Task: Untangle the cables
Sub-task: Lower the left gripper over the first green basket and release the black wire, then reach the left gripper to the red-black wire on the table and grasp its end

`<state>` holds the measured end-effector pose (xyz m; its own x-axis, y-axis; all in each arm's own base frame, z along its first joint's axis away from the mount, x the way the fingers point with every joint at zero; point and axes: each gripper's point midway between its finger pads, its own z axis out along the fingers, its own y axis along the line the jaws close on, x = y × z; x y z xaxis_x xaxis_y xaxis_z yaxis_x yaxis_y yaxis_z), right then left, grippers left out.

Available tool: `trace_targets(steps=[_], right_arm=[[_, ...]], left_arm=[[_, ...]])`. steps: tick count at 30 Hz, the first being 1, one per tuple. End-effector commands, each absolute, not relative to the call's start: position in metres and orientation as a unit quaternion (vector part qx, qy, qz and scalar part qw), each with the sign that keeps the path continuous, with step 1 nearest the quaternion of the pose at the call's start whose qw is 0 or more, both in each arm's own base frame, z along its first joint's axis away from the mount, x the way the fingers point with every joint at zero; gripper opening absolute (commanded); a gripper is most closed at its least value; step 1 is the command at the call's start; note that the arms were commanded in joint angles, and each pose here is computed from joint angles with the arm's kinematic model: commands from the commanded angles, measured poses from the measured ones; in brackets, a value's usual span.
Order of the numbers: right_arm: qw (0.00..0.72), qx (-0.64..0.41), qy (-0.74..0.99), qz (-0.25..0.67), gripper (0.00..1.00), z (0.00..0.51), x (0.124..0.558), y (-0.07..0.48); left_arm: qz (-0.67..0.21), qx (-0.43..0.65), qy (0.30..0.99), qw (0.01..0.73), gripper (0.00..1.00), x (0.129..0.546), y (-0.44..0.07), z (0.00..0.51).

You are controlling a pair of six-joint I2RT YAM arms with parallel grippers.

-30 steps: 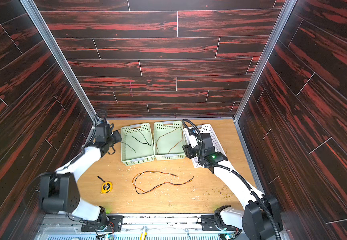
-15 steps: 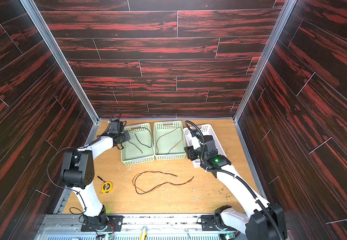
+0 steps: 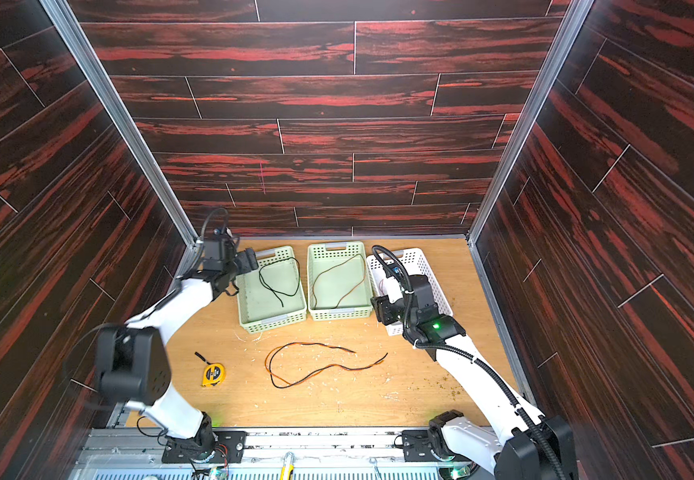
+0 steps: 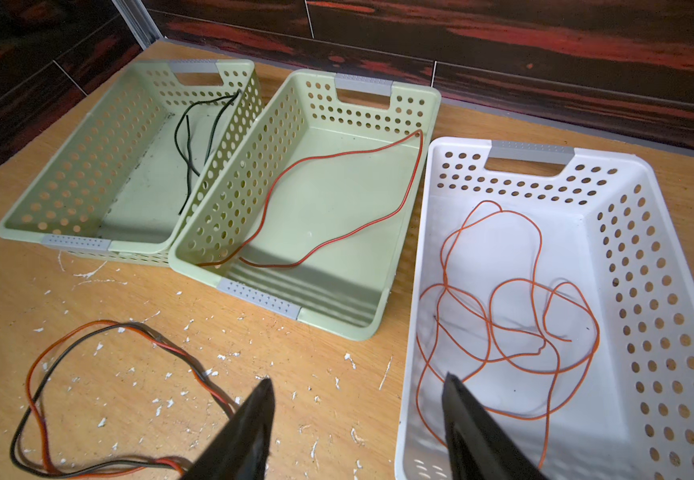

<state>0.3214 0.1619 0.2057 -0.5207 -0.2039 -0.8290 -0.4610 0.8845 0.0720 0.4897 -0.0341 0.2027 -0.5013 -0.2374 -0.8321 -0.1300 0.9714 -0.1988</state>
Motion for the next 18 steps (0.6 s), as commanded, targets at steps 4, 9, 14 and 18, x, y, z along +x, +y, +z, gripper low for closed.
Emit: trace_targets(steps=[4,9,14,18], right_arm=[[0.447,-0.193,0.859,0.157,0.65,0.211,0.319,0.165],[0.438,-0.191,0.862,0.169,0.64,0.206,0.315,0.167],[0.440,-0.173,0.862,0.180,0.64,0.206,0.307,0.164],[0.433,-0.144,0.867,0.197,0.63,0.209,0.300,0.162]], left_arm=[[-0.103,0.018,0.874,0.474,0.66,0.447,-0.090,0.209],[-0.122,0.151,0.867,0.459,0.43,0.396,-0.145,0.196],[-0.129,0.287,0.853,0.416,0.33,0.344,-0.196,0.171],[-0.176,0.357,0.830,0.390,0.20,0.314,-0.245,0.149]])
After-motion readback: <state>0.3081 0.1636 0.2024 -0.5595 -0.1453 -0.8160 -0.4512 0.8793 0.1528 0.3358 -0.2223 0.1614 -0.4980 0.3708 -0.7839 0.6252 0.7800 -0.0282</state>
